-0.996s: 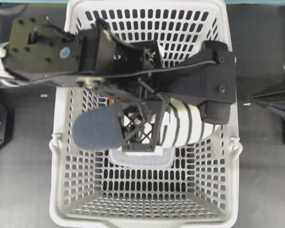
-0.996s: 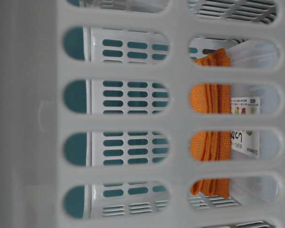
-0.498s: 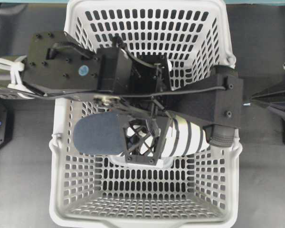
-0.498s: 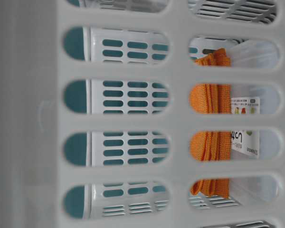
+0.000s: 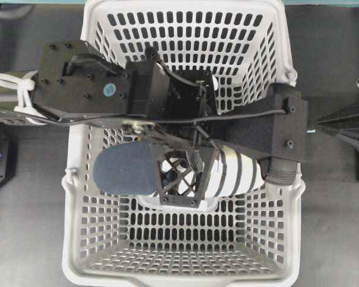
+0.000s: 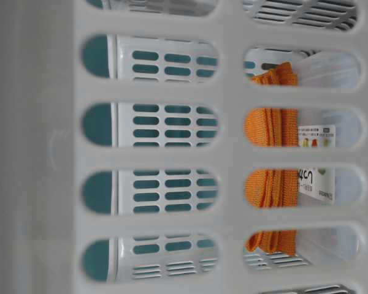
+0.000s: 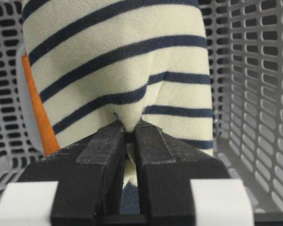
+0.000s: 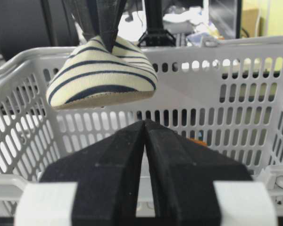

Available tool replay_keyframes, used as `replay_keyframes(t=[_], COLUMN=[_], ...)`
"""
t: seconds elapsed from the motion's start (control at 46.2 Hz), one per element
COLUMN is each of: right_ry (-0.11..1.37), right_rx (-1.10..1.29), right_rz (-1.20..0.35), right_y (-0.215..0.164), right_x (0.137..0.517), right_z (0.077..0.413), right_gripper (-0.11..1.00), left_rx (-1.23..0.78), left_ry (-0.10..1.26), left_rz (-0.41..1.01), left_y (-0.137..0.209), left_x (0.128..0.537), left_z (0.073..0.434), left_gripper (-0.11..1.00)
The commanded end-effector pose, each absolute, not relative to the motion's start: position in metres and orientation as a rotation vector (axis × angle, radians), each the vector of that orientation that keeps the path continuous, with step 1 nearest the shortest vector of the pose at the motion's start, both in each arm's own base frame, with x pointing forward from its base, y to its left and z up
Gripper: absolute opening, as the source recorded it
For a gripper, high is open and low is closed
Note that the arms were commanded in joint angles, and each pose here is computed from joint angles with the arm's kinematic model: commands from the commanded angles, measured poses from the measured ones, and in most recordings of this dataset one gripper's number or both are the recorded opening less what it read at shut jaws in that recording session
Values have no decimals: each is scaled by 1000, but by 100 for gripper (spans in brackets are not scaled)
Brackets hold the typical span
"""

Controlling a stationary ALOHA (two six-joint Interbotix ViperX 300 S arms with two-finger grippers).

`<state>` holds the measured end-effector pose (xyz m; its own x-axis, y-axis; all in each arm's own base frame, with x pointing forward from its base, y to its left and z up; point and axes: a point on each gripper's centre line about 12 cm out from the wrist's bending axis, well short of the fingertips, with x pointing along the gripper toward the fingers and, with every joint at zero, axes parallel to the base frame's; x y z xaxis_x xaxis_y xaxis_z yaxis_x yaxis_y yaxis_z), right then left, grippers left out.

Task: Pick up the slipper from the shopping basket with the left arm.
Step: 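Lift the gripped slipper upward with the left gripper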

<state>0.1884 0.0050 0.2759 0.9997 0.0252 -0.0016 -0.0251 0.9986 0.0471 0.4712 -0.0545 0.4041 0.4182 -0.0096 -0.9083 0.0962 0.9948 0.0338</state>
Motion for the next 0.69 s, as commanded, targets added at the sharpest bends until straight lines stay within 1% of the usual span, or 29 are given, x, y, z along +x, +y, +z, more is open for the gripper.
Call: replay_keyframes(t=[0.0, 0.671], right_ry=[-7, 2], right_rx=[52, 50], right_rz=[26, 26], right_y=[5, 5], right_x=[189, 189], right_z=[278, 276], right_gripper=[0, 0], left_rx=[85, 83], left_ry=[1092, 1096], left_rz=[-67, -65], left_y=[-54, -54], left_x=[466, 468], left_z=[420, 418], left_gripper=[4, 4])
